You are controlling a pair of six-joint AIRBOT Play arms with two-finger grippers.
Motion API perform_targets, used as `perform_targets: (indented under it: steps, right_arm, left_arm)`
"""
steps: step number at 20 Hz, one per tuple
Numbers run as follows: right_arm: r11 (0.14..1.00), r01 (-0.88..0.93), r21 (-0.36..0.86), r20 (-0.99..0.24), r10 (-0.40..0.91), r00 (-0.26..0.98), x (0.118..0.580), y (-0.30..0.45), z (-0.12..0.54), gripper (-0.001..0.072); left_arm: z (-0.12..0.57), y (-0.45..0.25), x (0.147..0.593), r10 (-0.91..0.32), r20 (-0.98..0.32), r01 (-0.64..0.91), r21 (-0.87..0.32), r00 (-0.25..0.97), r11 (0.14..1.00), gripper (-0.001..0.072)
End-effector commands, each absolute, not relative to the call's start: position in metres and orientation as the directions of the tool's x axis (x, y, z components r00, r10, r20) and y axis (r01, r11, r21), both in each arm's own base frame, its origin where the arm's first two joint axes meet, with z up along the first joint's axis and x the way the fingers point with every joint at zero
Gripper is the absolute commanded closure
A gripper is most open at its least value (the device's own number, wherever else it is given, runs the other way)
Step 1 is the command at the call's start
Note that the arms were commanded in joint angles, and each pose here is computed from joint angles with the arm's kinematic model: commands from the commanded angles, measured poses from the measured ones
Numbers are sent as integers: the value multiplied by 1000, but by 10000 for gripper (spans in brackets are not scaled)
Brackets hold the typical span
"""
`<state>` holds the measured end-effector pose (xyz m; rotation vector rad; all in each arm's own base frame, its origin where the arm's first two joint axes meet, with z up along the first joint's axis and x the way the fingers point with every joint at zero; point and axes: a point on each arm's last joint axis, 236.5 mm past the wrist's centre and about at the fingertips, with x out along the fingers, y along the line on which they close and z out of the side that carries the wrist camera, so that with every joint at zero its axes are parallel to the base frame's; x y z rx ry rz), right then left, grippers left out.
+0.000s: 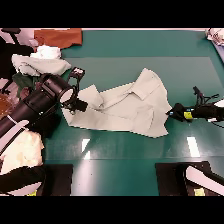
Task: Fold the shirts.
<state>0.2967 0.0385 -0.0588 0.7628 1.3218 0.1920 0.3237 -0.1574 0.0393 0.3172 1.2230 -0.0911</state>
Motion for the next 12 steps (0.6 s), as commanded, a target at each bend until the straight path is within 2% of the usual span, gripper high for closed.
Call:
perform_targets:
  steps: [1,5,7,9,12]
  right_arm:
    - [747,287,600,-800,561,211,292,50,-71,429]
    - [772,277,572,-820,543,180,290,52,-84,436]
    - [787,269,555,-832,531,162,287,50,-88,681]
    - [795,245,554,-832,524,182,290,48,-83,696]
    - [850,176,497,-853,440,281,301,32,-62,696]
  left_arm:
    - [40,-157,323,100,-935,236,188,341,953,682]
    - [39,-157,323,102,-935,235,189,339,953,682]
    - [39,-157,323,101,-935,236,188,339,953,682]
    - [39,-157,323,102,-935,236,189,339,953,682]
    - [39,-157,320,99,-939,235,183,331,954,682]
